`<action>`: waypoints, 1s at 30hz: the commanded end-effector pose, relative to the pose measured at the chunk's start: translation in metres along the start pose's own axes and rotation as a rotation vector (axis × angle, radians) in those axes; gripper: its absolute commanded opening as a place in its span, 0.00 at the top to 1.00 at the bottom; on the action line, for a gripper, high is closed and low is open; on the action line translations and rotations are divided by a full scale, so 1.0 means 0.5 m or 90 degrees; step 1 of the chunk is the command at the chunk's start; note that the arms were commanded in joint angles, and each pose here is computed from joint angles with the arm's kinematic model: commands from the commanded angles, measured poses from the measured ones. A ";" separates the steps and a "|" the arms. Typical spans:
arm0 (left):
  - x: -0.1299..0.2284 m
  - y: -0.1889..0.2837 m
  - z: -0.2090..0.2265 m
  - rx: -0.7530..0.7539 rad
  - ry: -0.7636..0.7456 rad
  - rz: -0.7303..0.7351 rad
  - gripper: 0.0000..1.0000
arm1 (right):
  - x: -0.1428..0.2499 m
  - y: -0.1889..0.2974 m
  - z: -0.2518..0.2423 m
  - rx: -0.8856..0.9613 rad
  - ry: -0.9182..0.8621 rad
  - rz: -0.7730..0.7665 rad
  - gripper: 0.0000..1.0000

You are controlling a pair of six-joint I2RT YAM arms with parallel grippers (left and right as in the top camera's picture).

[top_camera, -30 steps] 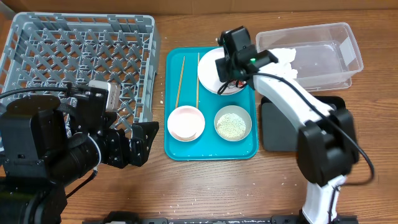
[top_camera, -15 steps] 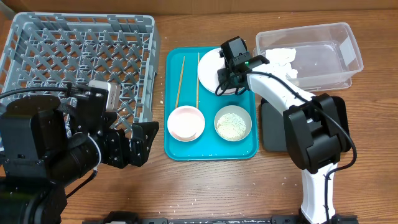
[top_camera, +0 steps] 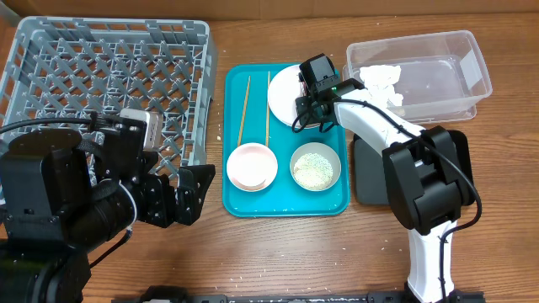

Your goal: Sort waste into correct bins and load items into the dishwasher

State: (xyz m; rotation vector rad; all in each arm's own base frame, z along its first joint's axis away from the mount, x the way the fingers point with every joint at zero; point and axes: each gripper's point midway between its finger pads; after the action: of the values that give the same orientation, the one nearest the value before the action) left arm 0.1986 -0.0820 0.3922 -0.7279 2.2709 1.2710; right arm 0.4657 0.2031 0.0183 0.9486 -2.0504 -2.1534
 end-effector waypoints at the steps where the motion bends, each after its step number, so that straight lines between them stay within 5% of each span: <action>1: -0.005 0.005 -0.001 -0.001 -0.016 -0.009 0.00 | -0.032 0.031 -0.001 0.003 -0.002 -0.020 0.96; 11: -0.005 0.005 -0.001 -0.001 -0.016 -0.009 0.00 | -0.153 0.284 -0.057 0.020 -0.042 -0.135 0.96; 23: -0.005 0.005 -0.001 -0.001 -0.016 -0.009 0.00 | -0.034 0.284 -0.280 0.033 -0.242 -0.055 0.96; 26: -0.005 0.005 -0.001 -0.001 -0.016 -0.009 0.00 | -0.032 0.320 -0.249 -0.027 -0.241 -0.044 0.49; 30: -0.005 0.005 -0.001 -0.001 -0.016 -0.009 0.00 | -0.049 0.410 -0.212 -0.075 -0.223 -0.074 0.46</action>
State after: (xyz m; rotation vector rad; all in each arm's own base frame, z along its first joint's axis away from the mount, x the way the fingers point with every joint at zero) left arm 0.1986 -0.0820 0.3922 -0.7279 2.2709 1.2710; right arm 0.4551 0.0646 0.1549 0.5063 -2.1710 -2.5002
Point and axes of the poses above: each gripper's point midway between its finger pads, its own y axis back along the fingers, its own z axis along the line the jaws close on, x = y × z, and after that the axes turned 14 degrees about y, right-handed
